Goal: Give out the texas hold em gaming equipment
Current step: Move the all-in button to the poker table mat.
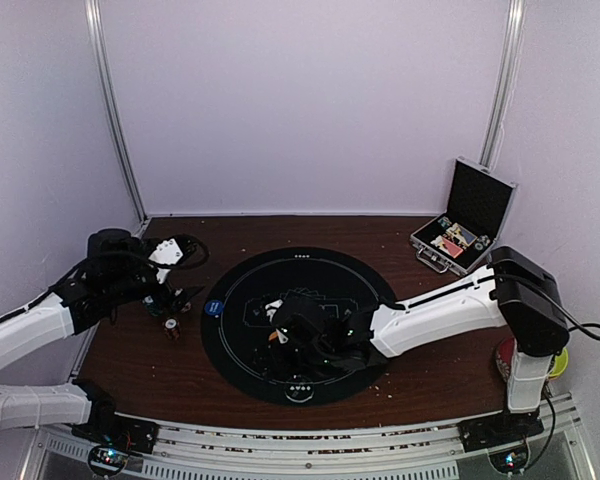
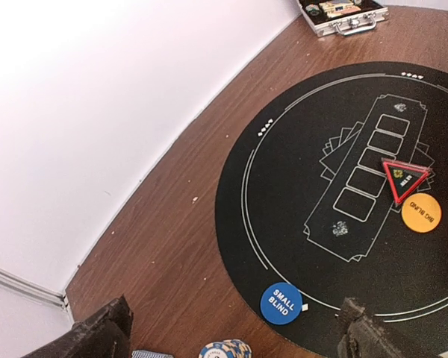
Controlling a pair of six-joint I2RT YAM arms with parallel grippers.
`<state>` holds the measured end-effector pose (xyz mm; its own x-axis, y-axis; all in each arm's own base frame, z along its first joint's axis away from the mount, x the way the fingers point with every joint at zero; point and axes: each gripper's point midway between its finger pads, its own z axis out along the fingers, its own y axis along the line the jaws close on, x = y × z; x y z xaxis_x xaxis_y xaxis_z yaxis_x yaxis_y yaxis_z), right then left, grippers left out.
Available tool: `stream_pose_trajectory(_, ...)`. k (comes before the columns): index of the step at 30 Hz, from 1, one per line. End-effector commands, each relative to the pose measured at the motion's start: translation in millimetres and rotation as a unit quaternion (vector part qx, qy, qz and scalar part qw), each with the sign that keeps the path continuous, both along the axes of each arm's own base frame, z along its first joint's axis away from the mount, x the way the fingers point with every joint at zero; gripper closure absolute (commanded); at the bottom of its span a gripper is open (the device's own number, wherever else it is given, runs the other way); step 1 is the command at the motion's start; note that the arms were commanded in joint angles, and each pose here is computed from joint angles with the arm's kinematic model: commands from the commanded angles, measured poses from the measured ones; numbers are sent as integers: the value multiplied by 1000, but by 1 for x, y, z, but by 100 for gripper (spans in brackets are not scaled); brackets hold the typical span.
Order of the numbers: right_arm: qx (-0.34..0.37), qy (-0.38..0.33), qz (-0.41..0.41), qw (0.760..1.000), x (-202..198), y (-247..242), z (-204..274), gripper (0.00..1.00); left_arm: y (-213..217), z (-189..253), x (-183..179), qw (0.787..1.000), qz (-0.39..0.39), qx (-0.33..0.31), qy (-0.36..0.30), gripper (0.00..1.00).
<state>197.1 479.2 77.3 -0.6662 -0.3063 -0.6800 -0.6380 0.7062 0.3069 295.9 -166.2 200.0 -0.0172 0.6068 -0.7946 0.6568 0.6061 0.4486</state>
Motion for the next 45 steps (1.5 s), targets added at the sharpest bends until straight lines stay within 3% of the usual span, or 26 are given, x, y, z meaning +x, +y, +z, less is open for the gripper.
stream_pose_trajectory(1,-2,12,-11,1000,3,7,-7,7,-5,12,-5,999,-19,-27,-17,2)
stream_pose_trajectory(12,-29,10,-49,998,40,-7,-36,6,0,2,6,999,11,-29,-22,2)
stream_pose_trajectory(29,-34,-24,-79,996,96,-13,-42,4,1,-2,8,999,16,-26,-23,2)
stream_pose_trajectory(36,-3,-10,-45,999,99,4,-41,5,1,-3,9,999,18,-24,-22,2)
stream_pose_trajectory(45,-70,-24,-120,990,135,-37,-62,4,2,-5,9,999,18,-23,-21,2)
